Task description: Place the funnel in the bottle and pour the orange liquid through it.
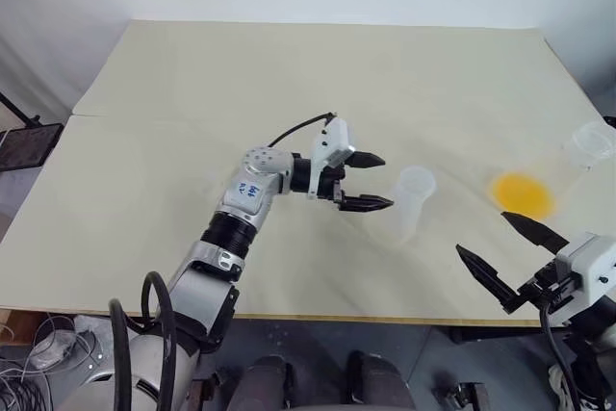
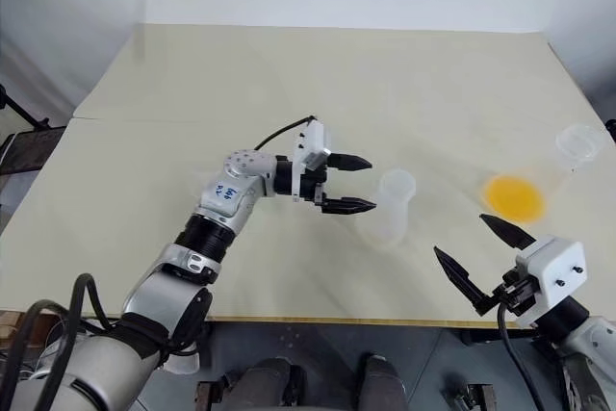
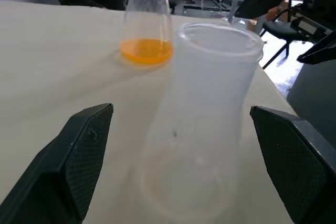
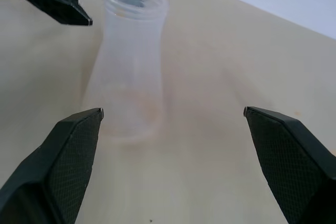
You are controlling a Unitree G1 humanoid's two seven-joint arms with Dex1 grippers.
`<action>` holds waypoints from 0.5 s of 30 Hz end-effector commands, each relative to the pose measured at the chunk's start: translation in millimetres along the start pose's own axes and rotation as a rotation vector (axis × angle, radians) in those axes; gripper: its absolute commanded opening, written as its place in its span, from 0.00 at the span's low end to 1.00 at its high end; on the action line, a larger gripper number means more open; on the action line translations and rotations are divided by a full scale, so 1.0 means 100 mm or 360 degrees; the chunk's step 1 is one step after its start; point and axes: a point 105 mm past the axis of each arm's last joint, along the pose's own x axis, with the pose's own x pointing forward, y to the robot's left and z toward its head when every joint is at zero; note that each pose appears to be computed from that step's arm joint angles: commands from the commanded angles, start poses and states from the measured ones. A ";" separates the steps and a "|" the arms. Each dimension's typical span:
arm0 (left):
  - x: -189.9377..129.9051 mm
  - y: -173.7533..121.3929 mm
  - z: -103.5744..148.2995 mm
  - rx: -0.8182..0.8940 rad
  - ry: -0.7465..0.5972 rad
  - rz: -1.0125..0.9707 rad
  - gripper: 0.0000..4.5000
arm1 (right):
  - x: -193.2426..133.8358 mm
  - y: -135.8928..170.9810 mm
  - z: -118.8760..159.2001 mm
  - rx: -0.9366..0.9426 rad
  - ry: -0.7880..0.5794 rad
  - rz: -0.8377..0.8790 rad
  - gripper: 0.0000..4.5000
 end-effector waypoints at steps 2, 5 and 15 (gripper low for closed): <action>-0.28 0.11 0.24 0.0111 -0.0035 0.0083 0.99 | -0.02 -0.05 0.10 -0.0055 -0.0019 0.0031 1.00; -0.56 0.27 0.32 0.0132 -0.0039 0.0262 0.99 | 0.00 -0.06 0.09 -0.0055 -0.0012 0.0073 1.00; -1.22 0.30 0.50 0.0161 -0.0116 0.0733 0.99 | 0.18 -0.12 0.08 -0.0035 -0.0041 0.0196 1.00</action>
